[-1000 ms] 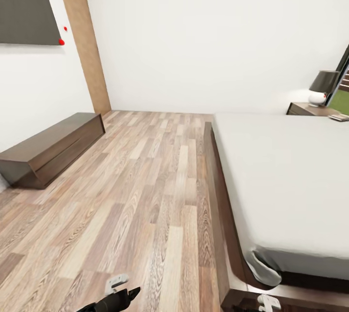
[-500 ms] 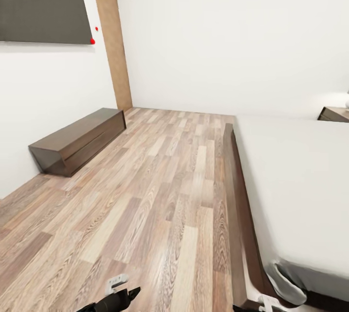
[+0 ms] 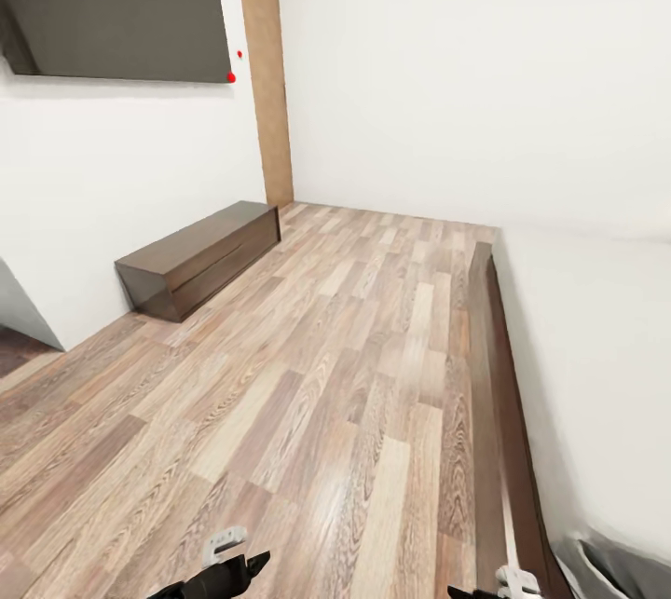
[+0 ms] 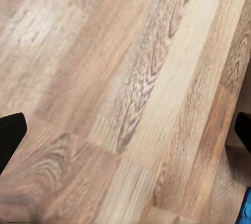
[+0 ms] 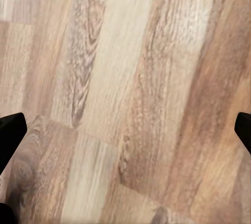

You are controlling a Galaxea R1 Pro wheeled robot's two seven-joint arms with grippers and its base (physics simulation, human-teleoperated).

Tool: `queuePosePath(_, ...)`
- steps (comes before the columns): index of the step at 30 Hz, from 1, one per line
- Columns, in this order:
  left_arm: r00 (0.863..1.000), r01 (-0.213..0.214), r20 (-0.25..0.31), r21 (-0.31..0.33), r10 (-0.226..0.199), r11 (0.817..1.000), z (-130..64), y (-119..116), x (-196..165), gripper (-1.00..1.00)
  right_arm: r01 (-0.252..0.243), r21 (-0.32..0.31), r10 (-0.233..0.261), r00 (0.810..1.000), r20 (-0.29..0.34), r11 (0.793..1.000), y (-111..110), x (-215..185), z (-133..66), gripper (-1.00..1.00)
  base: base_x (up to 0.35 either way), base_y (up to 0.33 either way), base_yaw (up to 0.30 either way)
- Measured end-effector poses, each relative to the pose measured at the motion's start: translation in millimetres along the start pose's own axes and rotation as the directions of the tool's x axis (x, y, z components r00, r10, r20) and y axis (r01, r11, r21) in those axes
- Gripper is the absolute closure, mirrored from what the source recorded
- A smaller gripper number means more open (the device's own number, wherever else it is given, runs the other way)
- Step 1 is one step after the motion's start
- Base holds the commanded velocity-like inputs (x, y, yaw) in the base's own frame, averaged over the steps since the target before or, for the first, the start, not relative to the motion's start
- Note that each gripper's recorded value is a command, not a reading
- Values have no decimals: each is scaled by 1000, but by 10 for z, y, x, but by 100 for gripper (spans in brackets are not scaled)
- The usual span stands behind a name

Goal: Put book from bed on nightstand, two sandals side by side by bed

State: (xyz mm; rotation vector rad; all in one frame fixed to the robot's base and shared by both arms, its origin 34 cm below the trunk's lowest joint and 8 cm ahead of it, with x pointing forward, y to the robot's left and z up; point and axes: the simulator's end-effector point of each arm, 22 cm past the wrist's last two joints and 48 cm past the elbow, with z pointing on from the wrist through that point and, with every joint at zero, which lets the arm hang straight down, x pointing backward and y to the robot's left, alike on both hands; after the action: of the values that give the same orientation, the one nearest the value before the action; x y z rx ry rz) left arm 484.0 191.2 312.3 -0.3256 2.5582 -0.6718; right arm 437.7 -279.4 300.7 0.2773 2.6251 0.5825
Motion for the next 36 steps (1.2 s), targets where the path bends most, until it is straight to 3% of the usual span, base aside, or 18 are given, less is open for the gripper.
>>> queuePosePath(23, 1000, 4, -8, -3, -5, 1000, 12, 21, 37, -100, -3, 3, 3, 1000, -8, 1000, -16, 38, 11, -100, 0, 0, 271)
queuePosePath(36, 1000, 6, -7, -5, -6, 1000, 7, 30, 34, -100, -3, 3, 3, 1000, -8, 1000, -17, 39, 9, -100, 234, 0, 28)
